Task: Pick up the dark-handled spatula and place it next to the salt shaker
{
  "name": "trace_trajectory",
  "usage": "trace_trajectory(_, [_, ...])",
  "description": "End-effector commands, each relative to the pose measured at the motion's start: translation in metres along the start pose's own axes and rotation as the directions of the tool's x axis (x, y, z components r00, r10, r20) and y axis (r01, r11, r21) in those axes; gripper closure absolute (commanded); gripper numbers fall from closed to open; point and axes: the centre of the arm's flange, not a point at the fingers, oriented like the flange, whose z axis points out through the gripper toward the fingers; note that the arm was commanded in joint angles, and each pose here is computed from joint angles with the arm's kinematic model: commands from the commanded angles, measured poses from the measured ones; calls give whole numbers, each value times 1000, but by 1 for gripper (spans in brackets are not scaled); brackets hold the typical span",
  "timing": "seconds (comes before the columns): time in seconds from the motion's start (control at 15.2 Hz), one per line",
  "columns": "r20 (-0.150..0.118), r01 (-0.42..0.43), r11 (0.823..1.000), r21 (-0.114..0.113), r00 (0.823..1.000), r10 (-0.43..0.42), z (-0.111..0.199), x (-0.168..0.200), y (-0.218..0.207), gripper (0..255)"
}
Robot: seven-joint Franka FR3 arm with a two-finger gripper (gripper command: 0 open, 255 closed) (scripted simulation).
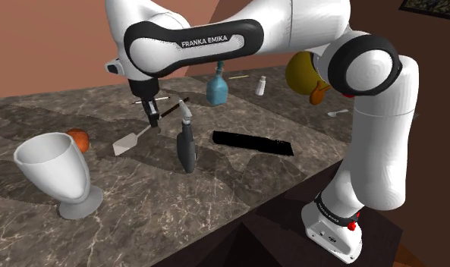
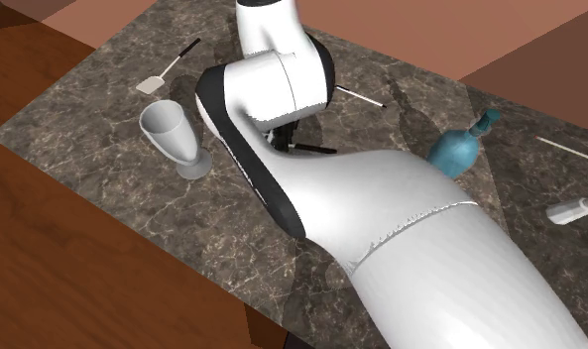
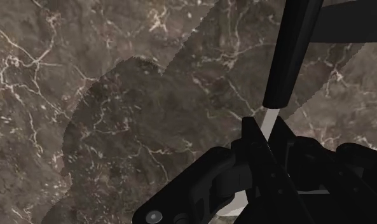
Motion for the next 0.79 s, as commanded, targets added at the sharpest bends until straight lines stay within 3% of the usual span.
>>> trace_trajectory(0.0, [0, 0, 1000, 0, 1000, 0, -11, 0, 0, 255])
trace_trajectory(0.73, [0, 0, 1000, 0, 1000, 0, -64, -3, 0, 255])
